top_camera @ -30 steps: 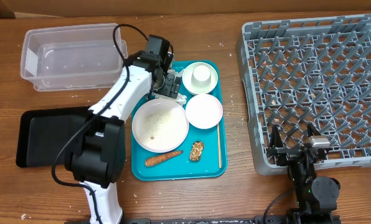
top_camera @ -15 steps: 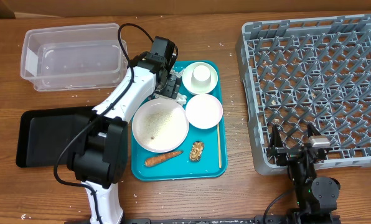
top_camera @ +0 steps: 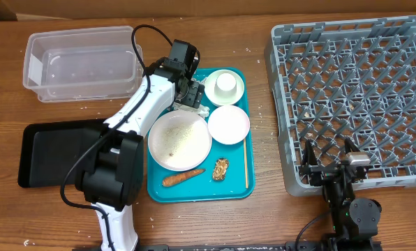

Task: Sort waste into correct bins and load items into the dishwasher
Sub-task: 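Grasp the white tissue with the left gripper and lift it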

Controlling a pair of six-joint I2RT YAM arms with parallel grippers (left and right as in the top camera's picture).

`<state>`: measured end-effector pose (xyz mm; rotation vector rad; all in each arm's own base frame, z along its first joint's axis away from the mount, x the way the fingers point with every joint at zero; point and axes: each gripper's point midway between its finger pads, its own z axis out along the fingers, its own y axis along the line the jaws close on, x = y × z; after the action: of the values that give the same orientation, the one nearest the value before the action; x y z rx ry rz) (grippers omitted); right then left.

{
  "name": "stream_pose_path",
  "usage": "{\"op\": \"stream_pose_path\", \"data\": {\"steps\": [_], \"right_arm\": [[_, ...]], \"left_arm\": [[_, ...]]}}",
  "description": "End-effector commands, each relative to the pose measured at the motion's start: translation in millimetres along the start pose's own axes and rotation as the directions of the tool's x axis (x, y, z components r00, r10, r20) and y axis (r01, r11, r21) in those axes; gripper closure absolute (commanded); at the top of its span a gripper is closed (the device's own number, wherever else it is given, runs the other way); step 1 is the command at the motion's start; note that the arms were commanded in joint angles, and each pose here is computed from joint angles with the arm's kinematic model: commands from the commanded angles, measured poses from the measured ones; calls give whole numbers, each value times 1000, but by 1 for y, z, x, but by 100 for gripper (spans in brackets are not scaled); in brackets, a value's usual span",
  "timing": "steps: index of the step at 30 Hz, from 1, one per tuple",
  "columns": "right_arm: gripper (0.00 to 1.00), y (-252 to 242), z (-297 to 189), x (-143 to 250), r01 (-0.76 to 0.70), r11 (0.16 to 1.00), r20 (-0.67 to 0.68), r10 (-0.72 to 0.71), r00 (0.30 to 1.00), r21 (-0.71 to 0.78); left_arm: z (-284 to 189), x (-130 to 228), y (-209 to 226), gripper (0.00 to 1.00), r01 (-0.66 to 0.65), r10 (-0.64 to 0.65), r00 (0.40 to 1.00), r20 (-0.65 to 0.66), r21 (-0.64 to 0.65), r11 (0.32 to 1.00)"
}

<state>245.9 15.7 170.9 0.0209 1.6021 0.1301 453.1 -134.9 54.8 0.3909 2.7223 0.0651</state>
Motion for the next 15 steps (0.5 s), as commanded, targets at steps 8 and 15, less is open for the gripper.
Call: {"op": "stream_pose_path", "data": {"steps": [8,15], "right_arm": [[0,0,0,2,1,1000,5,-1,1000,-2],[0,0,0,1,1,1000,6,-1,1000,-2]], "left_arm": [[25,20,-3,18,3,-2,998,-70,10,1000],[34,24,-4,17,13,-12,996,-90,8,1000]]}}
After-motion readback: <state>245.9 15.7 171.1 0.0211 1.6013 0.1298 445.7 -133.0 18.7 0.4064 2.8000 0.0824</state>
